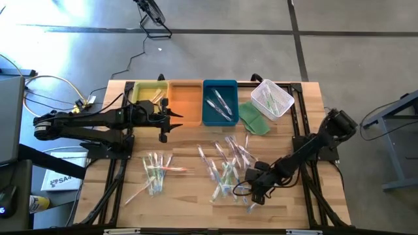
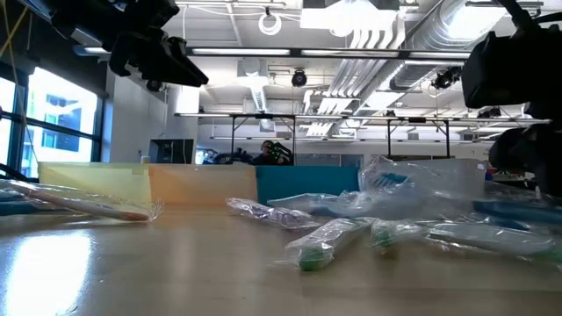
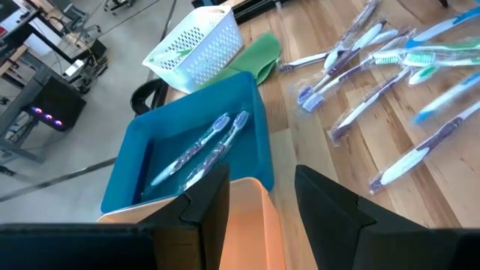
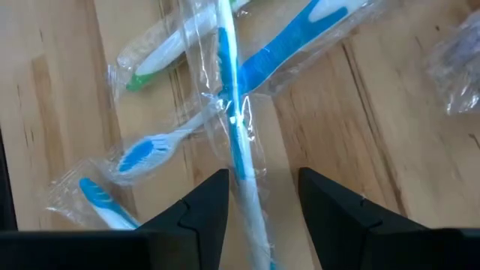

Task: Pick & Place Toothbrushes
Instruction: Put the blue toothbrush into the orange bin

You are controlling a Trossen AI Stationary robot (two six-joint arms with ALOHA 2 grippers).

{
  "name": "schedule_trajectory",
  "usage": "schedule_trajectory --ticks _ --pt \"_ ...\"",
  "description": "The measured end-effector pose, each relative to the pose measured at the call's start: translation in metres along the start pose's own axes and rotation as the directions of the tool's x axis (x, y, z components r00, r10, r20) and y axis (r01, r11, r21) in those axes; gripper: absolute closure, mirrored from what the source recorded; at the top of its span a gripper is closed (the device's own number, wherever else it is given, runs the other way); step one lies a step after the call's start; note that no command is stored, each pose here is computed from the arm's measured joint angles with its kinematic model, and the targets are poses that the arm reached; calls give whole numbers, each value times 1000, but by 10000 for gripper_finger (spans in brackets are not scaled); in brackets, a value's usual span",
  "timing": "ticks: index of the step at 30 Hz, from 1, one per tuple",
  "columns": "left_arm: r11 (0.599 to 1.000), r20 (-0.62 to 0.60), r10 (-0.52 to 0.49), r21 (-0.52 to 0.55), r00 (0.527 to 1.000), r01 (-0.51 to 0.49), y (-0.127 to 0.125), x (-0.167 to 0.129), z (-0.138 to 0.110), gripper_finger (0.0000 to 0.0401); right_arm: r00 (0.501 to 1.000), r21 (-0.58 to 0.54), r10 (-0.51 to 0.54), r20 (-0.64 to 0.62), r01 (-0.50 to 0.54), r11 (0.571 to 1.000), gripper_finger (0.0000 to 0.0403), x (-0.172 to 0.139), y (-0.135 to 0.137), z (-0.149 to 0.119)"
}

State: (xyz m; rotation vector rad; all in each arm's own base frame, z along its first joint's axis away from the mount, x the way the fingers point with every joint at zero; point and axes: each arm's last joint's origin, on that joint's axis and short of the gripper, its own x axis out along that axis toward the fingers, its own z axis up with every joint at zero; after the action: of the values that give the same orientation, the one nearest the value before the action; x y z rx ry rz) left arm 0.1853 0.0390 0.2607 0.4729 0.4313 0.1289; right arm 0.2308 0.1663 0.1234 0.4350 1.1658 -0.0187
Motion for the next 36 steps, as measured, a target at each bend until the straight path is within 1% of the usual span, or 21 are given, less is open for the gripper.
schedule_trajectory --ticks 5,8,11,15,19,21,24,29,33,36 --pt "1000 0 0 0 1000 0 0 0 0 254 1000 4 -17 7 17 1000 248 2 1 -3" --pt "1000 0 0 0 1000 0 0 0 0 254 1000 4 -21 14 21 1000 259 1 1 -2" --pt "1000 0 0 0 1000 0 0 0 0 254 999 3 -28 15 28 1000 285 1 0 -3" --pt "1000 0 0 0 1000 0 0 0 0 254 999 3 -37 15 37 999 330 2 -1 -3" --pt "1000 0 0 0 1000 0 0 0 0 254 999 5 -24 24 24 1000 373 -1 0 -2" --pt "1000 1 0 0 1000 0 0 0 0 254 1000 4 -12 27 12 1000 385 -3 1 -1" --pt "1000 1 0 0 1000 0 0 0 0 254 1000 -9 20 22 -20 1000 383 -9 2 -1" --pt "1000 4 2 -4 1000 -2 0 0 0 254 993 -42 79 84 -76 996 384 -30 7 5" --pt "999 27 15 -49 1000 -14 1 0 3 254 977 -58 101 189 -91 994 384 -51 7 13" --pt "996 72 41 -76 997 -35 4 0 7 254 950 -77 83 300 -63 995 384 -68 4 22"
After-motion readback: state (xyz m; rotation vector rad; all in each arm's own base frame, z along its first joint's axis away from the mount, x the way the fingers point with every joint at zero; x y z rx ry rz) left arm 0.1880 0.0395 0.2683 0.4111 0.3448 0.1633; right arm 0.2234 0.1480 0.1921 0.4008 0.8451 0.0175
